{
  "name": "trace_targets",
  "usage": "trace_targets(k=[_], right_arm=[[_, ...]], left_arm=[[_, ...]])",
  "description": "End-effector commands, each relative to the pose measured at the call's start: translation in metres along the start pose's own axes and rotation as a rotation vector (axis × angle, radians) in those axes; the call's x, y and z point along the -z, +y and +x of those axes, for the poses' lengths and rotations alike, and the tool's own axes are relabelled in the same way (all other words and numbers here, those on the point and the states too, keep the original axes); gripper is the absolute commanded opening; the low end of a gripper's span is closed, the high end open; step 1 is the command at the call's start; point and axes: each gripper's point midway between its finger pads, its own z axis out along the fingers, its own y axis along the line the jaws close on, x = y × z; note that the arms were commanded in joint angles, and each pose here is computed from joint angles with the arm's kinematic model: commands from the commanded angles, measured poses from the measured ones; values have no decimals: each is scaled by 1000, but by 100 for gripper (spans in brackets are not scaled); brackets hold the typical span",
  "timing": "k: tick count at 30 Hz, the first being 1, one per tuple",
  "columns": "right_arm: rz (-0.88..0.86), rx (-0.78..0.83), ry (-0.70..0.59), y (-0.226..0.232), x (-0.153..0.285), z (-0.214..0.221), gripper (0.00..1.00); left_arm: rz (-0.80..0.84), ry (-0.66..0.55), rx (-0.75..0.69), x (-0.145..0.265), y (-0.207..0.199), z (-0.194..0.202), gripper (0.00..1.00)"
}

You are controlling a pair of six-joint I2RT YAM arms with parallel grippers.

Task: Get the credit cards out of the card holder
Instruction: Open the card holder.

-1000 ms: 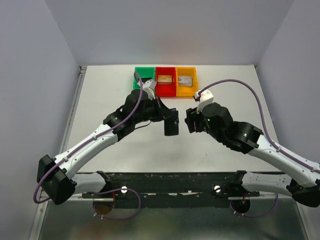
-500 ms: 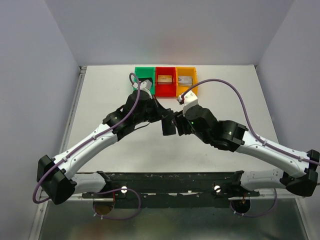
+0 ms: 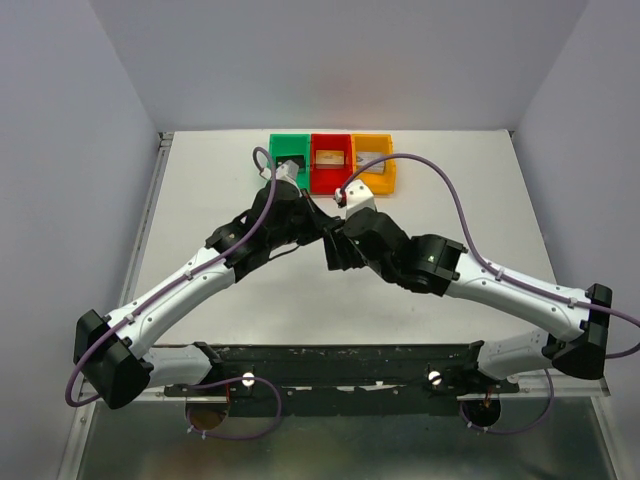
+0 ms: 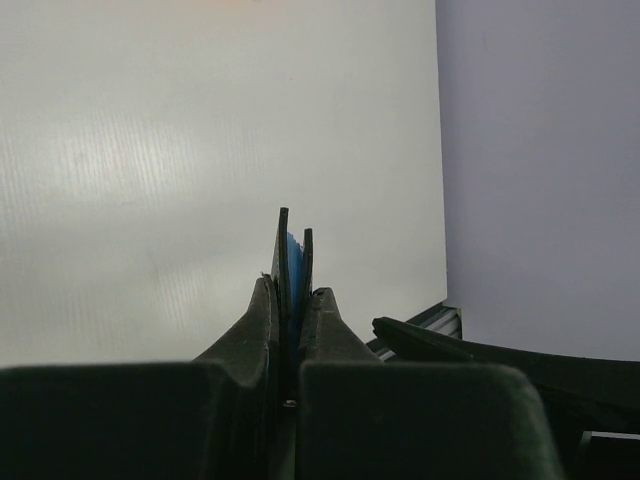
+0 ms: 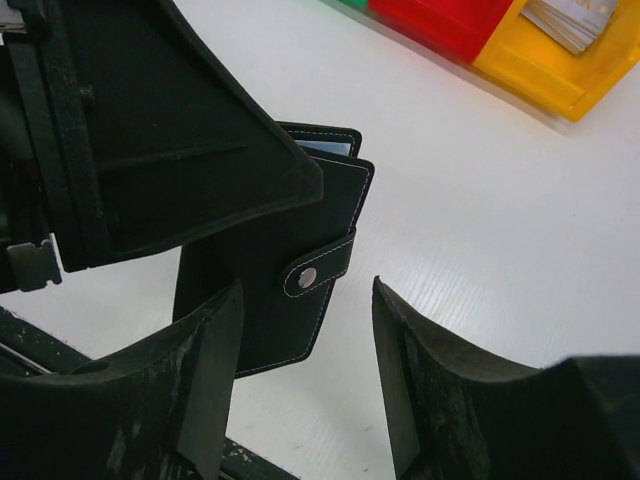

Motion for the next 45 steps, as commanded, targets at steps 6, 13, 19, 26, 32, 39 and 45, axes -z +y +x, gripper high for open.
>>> trace_targets(k=[6, 13, 19, 26, 32, 39, 45], right_arm=[[100, 12, 37, -6, -10, 2, 57], [134, 35, 66, -9, -16, 9, 52], [161, 52, 86, -12, -20, 14, 45], [182, 77, 110, -14, -22, 20, 30], [200, 97, 127, -16, -24, 24, 23], [209, 104, 137, -18, -24, 26, 8], [220, 90, 132, -22, -18, 23, 0]], left_arm=[[53, -35, 39, 11, -16, -7, 0], [61, -35, 44, 11, -17, -6, 0], [66, -35, 46, 12, -19, -6, 0], [72, -35, 45, 14, -20, -5, 0], [75, -37, 44, 15, -20, -5, 0], [77, -37, 40, 17, -20, -5, 0], [75, -41, 34, 18, -17, -4, 0]])
